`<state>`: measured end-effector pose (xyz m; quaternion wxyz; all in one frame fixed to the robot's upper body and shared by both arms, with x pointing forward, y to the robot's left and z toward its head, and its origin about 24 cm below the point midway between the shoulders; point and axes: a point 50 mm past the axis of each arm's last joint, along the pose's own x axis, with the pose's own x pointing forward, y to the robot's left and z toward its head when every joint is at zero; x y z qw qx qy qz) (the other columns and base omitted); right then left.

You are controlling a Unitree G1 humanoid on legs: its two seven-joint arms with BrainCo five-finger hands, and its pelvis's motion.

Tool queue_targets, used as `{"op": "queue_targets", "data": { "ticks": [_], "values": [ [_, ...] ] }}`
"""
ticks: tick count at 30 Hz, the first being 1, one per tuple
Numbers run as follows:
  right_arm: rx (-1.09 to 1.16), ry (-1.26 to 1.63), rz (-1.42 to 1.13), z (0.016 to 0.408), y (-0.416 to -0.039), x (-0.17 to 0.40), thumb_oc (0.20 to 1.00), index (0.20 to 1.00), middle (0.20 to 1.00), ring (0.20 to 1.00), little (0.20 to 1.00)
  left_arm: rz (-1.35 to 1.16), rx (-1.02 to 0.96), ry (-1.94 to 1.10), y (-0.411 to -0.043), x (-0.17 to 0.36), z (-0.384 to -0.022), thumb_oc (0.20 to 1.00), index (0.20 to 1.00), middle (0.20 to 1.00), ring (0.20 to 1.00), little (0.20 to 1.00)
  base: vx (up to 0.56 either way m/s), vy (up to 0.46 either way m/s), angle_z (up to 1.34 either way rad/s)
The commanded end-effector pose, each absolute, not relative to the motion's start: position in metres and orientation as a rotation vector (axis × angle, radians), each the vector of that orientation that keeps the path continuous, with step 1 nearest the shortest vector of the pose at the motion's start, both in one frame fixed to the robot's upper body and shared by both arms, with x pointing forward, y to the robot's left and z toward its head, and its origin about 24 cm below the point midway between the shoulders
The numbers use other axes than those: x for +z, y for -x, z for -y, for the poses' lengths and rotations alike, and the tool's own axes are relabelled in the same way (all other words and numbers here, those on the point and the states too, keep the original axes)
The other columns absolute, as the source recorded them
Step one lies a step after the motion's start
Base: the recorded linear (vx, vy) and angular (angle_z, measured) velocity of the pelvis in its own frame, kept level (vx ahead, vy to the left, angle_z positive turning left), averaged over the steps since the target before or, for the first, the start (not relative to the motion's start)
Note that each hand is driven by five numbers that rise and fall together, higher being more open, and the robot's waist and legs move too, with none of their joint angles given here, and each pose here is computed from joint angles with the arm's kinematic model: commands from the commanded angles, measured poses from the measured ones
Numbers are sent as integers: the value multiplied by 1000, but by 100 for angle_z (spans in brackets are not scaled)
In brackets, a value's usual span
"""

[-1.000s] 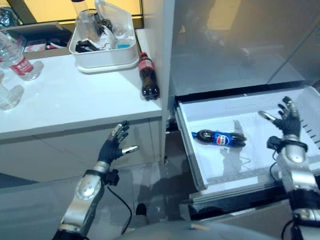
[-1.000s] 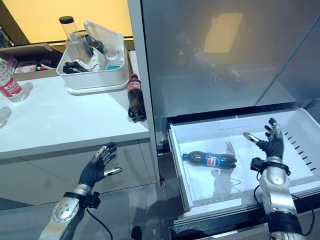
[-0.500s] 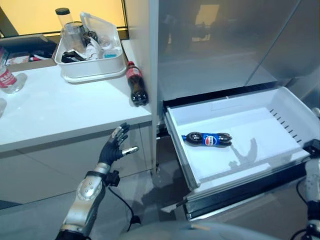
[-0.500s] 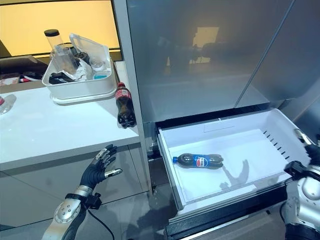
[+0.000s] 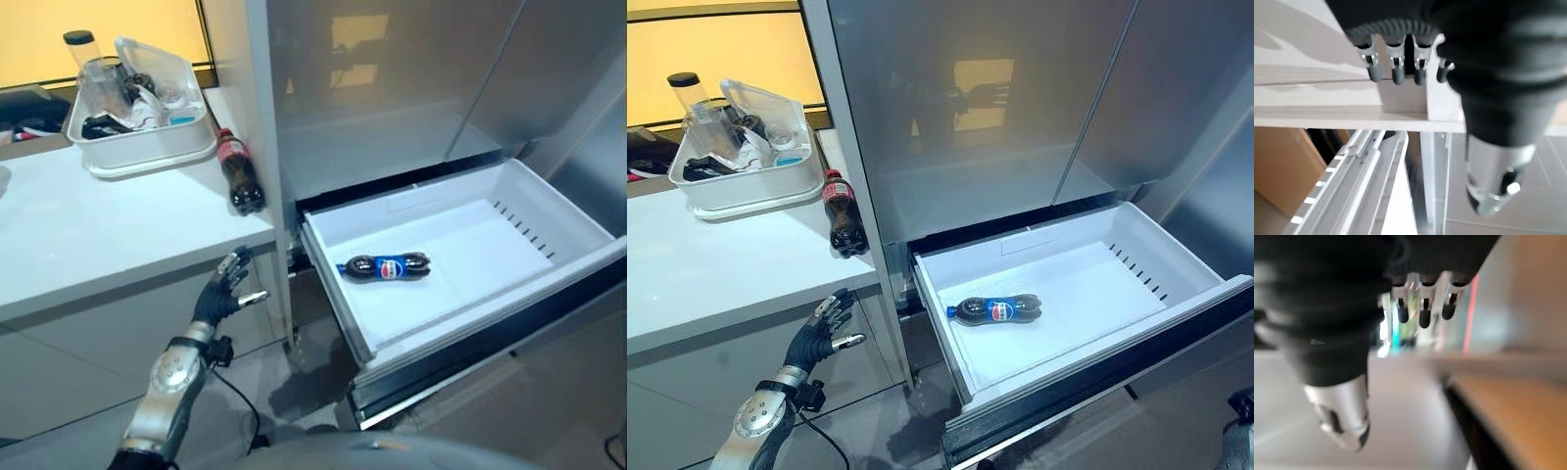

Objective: Take the drinks into the refrigerator

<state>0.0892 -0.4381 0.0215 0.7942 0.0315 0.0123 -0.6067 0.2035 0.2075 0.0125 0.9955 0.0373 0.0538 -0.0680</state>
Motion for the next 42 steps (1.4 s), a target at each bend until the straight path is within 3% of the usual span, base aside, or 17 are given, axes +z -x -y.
{"op": "queue_targets", "data": {
  "ticks": [1, 2, 3, 4, 9, 15, 19, 28, 42],
  "values": [
    [-1381, -104, 25, 454, -84, 31, 1000, 1000, 1000, 1000, 1000, 13, -135, -125, -220, 34, -211, 1000, 1000, 1000, 1000, 1000, -16, -1, -5],
    [-1380, -76, -64, 457, -78, 21, 1000, 1000, 1000, 1000, 1000, 9, -142, -128, -219, 34, -211, 1000, 1000, 1000, 1000, 1000, -13, -5, -4],
    [-1381, -57, -147, 456, -72, 11, 868, 868, 868, 868, 868, 7, -151, -130, -219, 33, -210, 1000, 1000, 1000, 1000, 1000, -23, -6, -4],
    [-1335, 55, -405, 451, -58, -14, 200, 200, 200, 200, 200, 3, -175, -133, -218, 33, -208, 1000, 1000, 1000, 1000, 1000, 0, 0, 0],
    [-1133, 216, -682, 432, -58, -42, 200, 200, 200, 200, 200, 8, -255, -152, -213, 36, -205, 1000, 1000, 1000, 1000, 1000, 0, 0, 0],
    [-781, 361, -715, 388, -109, -62, 200, 200, 200, 200, 200, -34, -268, -122, -206, 26, -203, 1000, 1000, 1000, 1000, 1000, 0, 0, 0],
    [-564, 504, -581, 361, -160, -47, 200, 200, 200, 200, 200, -36, -272, -175, -204, 25, -205, 1000, 1000, 1000, 1000, 1000, 0, 0, 0],
    [-305, 709, -201, 311, -256, 21, 200, 200, 200, 200, 200, -56, -364, -246, -205, 18, -191, 1000, 1000, 1000, 1000, 1000, 9, -4, 0],
    [-60, 915, 222, 231, -363, 146, 200, 200, 200, 200, 200, -86, -568, -288, -196, 17, -168, 1000, 1000, 1000, 1000, 1000, -15, 2, 0]
  ]
}}
